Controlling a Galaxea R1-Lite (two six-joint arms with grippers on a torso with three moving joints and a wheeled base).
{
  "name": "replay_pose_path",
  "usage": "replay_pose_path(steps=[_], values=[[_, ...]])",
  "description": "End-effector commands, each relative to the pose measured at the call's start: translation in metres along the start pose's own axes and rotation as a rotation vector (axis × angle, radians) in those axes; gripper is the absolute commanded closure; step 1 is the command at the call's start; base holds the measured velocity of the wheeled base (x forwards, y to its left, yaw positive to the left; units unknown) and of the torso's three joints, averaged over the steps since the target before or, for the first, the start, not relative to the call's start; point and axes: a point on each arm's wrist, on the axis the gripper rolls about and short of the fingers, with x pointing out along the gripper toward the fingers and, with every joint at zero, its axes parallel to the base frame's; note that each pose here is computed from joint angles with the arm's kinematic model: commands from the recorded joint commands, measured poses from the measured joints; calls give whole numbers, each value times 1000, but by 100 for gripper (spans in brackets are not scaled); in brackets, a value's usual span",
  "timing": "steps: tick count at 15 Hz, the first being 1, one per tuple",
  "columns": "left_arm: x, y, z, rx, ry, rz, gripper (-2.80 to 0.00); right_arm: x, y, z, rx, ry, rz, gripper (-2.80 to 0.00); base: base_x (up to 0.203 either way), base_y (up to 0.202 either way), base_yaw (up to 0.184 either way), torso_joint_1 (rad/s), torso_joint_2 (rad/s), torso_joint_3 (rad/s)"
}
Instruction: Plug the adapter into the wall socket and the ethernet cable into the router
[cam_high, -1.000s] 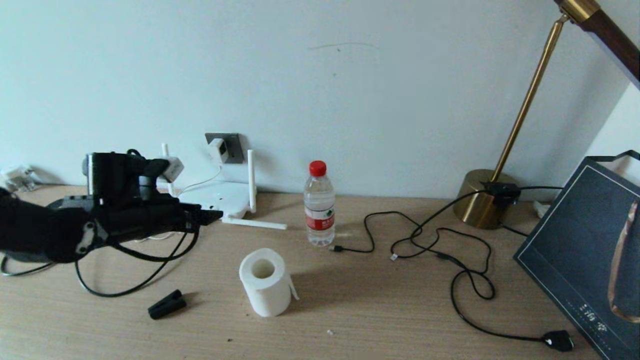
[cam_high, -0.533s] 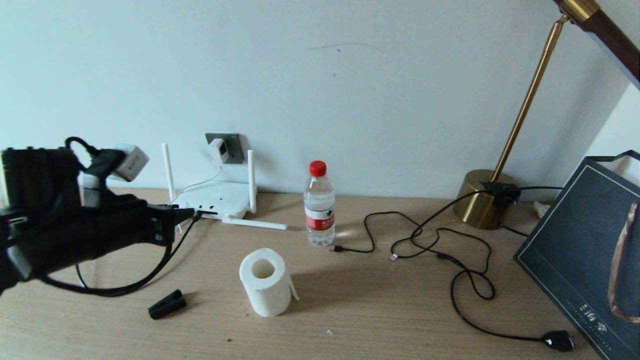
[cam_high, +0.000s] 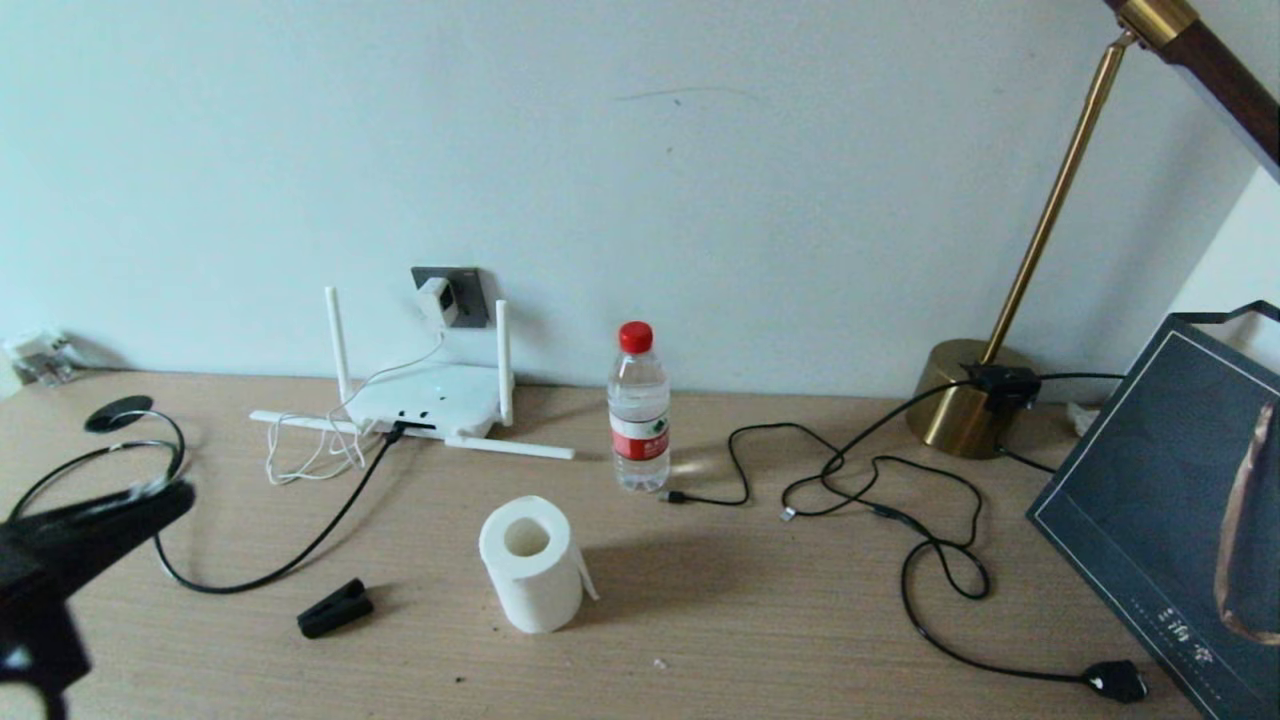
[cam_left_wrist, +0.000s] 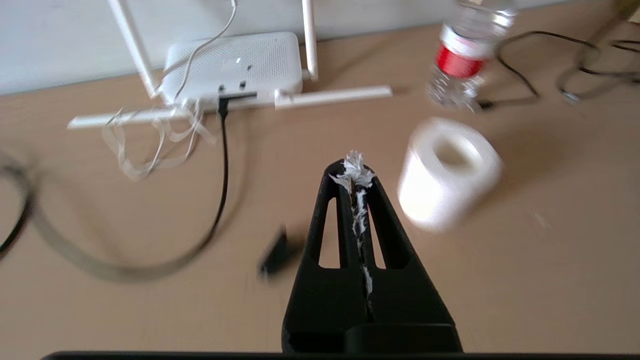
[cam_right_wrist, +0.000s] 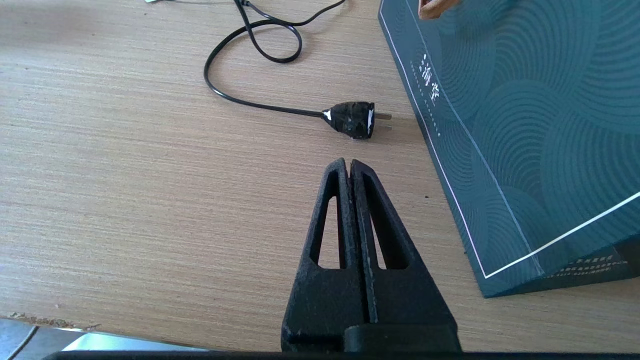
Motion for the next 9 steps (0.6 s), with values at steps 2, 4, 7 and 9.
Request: replay_pose_path(steps=[2,4,7,9], values=[[-91,-13,-48,-9,-137,38,0,0,0,0,-1,3,1,0,0,0,0,0,0,0],[-88,-19,-98,-66,-14,54,0,0,0,0,1,3,1,0,0,0,0,0,0,0],[-60,-25,-167,-73,216,53,0,0,0,0,-1,3,1,0,0,0,0,0,0,0],[-49,-23,-172,-113,342,108,0,0,0,0,0,3,1,0,0,0,0,0,0,0]])
